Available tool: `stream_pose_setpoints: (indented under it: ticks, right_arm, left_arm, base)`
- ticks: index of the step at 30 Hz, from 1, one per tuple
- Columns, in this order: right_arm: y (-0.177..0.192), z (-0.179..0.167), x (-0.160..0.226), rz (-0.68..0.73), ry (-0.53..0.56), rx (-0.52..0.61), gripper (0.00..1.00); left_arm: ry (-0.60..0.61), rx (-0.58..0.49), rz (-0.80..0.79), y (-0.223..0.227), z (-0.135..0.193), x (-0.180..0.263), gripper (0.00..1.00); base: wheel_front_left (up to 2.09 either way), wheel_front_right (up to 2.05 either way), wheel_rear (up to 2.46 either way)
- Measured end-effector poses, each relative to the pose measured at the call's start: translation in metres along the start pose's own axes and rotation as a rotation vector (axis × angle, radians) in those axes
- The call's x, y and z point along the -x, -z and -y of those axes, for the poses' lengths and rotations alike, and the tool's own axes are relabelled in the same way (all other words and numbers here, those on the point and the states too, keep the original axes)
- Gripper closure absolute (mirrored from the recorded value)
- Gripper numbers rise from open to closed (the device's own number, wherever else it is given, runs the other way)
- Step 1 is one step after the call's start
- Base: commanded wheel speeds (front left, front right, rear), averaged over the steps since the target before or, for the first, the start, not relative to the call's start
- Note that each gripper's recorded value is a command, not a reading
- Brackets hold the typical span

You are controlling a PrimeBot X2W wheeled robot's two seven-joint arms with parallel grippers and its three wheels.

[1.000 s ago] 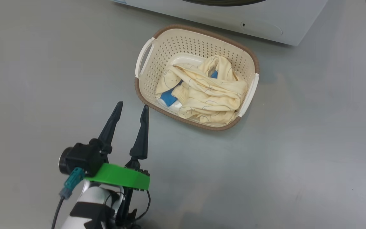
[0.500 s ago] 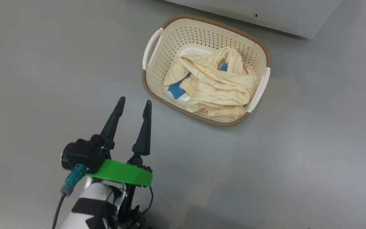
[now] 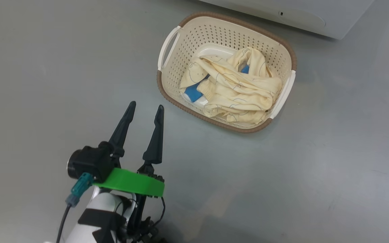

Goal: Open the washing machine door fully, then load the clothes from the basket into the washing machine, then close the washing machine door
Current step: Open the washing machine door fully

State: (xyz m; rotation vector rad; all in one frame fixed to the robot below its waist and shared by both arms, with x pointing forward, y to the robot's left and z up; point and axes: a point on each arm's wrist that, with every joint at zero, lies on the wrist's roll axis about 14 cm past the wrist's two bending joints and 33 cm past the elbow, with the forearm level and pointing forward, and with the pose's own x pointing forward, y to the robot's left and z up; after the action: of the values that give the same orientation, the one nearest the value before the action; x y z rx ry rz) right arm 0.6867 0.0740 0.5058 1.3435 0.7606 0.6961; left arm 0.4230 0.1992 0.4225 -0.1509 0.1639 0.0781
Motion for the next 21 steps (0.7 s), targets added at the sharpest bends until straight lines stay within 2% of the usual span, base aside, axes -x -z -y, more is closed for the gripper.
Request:
stream_pose_setpoints:
  ticks: [21]
  right_arm:
    - [0.017, -0.01, 0.011, -0.08, 0.018, -0.006, 1.0]
  left_arm:
    - [0.017, 0.005, 0.05, -0.018, 0.005, 0.001, 0.0]
  base:
    - [0.0, 0.0, 0.0]
